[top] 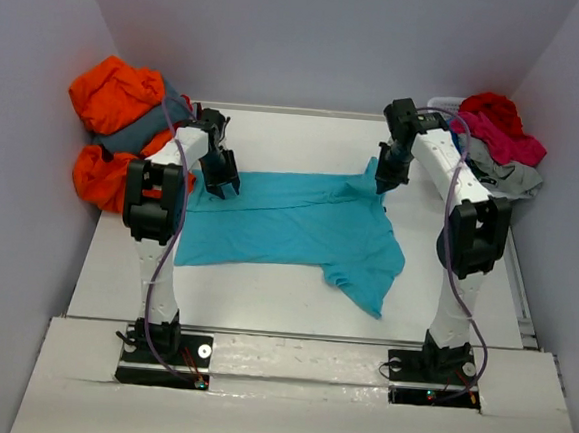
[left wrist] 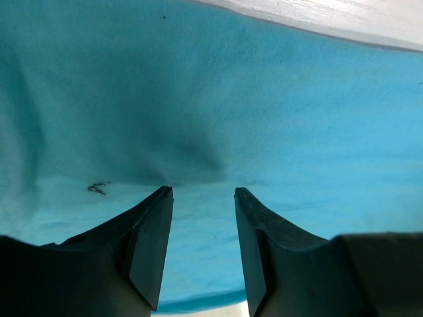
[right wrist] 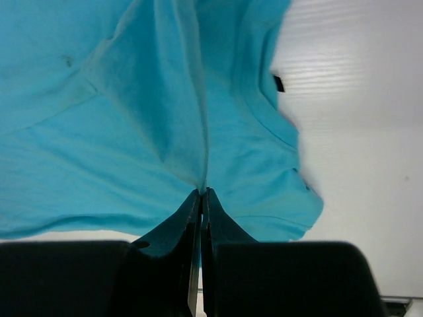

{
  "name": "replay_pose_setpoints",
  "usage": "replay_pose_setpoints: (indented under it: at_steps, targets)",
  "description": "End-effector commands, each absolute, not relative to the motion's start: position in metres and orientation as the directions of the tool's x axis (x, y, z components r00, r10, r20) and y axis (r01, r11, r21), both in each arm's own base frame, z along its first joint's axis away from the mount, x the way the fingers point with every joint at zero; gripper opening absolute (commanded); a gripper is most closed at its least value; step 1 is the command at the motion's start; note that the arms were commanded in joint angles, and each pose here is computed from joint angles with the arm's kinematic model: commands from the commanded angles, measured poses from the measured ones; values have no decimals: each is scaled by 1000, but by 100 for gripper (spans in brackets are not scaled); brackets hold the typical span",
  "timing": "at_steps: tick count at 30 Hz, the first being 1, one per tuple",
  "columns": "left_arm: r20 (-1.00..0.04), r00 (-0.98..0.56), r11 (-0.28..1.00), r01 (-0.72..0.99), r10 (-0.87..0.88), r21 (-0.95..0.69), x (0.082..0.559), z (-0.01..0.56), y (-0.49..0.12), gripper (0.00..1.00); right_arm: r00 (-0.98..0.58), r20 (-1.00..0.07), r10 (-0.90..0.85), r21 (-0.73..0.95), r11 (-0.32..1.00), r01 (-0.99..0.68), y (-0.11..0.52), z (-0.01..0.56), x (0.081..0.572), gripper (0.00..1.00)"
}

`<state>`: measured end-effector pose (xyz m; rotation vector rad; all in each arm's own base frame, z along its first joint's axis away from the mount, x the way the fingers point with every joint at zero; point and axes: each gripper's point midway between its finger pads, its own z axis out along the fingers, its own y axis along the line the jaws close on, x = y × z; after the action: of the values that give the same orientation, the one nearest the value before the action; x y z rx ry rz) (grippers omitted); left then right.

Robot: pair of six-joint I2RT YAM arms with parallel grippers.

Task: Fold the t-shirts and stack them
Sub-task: Fold the flattened T-shirt at the center of the board.

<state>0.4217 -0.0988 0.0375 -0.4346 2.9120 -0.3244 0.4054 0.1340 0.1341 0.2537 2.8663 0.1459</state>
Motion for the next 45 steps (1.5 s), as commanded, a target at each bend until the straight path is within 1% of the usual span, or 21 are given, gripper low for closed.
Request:
replay_pose_setpoints:
  at_steps: [1, 6, 7, 9, 11, 15, 20, 24, 26, 31, 37, 41, 42, 43, 44, 45]
  targets:
    - [-158, -952, 935, -212, -264, -284, 425, 51, -117, 53, -910, -328, 254, 108, 967, 231, 112, 165, 400, 7]
    - [-191, -972, 939, -67, -138, -338, 422, 66, -167, 54, -925, -288, 249, 120, 967, 223, 118, 149, 398, 7]
    - [-198, -977, 935, -5, -80, -353, 416, 70, -188, 53, -927, -283, 247, 125, 967, 220, 119, 146, 400, 7]
    - [-224, -974, 932, 55, -29, -359, 416, 76, -208, 53, -930, -275, 244, 120, 968, 218, 119, 142, 400, 7]
    - [-251, -967, 911, 136, 37, -390, 412, 84, -238, 54, -935, -266, 237, 112, 970, 214, 119, 137, 400, 7]
    - [-284, -952, 848, 239, 111, -473, 409, 96, -287, 53, -939, -256, 229, 105, 972, 208, 119, 129, 400, 7]
    - [-330, -931, 759, 327, 156, -564, 406, 114, -336, 53, -943, -243, 228, 111, 972, 206, 122, 120, 404, 7]
    - [-322, -928, 721, 351, 185, -598, 401, 105, -361, 52, -943, -247, 222, 112, 973, 200, 124, 121, 411, 7]
    - [-332, -924, 718, 361, 189, -595, 401, 103, -366, 52, -943, -249, 221, 102, 974, 201, 122, 124, 412, 7]
    - [-332, -922, 757, 359, 199, -545, 401, 91, -356, 51, -938, -265, 222, 60, 975, 214, 111, 132, 403, 7]
    - [-330, -927, 786, 335, 177, -519, 406, 85, -341, 52, -940, -259, 223, 91, 974, 206, 117, 131, 402, 7]
    - [-345, -932, 835, 275, 110, -477, 422, 85, -319, 52, -939, -275, 205, 124, 976, 177, 127, 132, 424, 7]
    - [-339, -935, 841, 267, 107, -471, 421, 84, -317, 51, -933, -298, 201, 133, 977, 167, 131, 134, 439, 7]
    - [-340, -936, 847, 256, 96, -466, 425, 84, -312, 51, -933, -300, 198, 133, 977, 164, 132, 135, 444, 7]
    - [-339, -936, 847, 258, 99, -465, 425, 83, -311, 51, -913, -360, 190, 155, 978, 142, 136, 155, 461, 7]
    - [-338, -937, 851, 249, 90, -463, 427, 85, -306, 52, -916, -356, 183, 151, 979, 137, 138, 146, 471, 7]
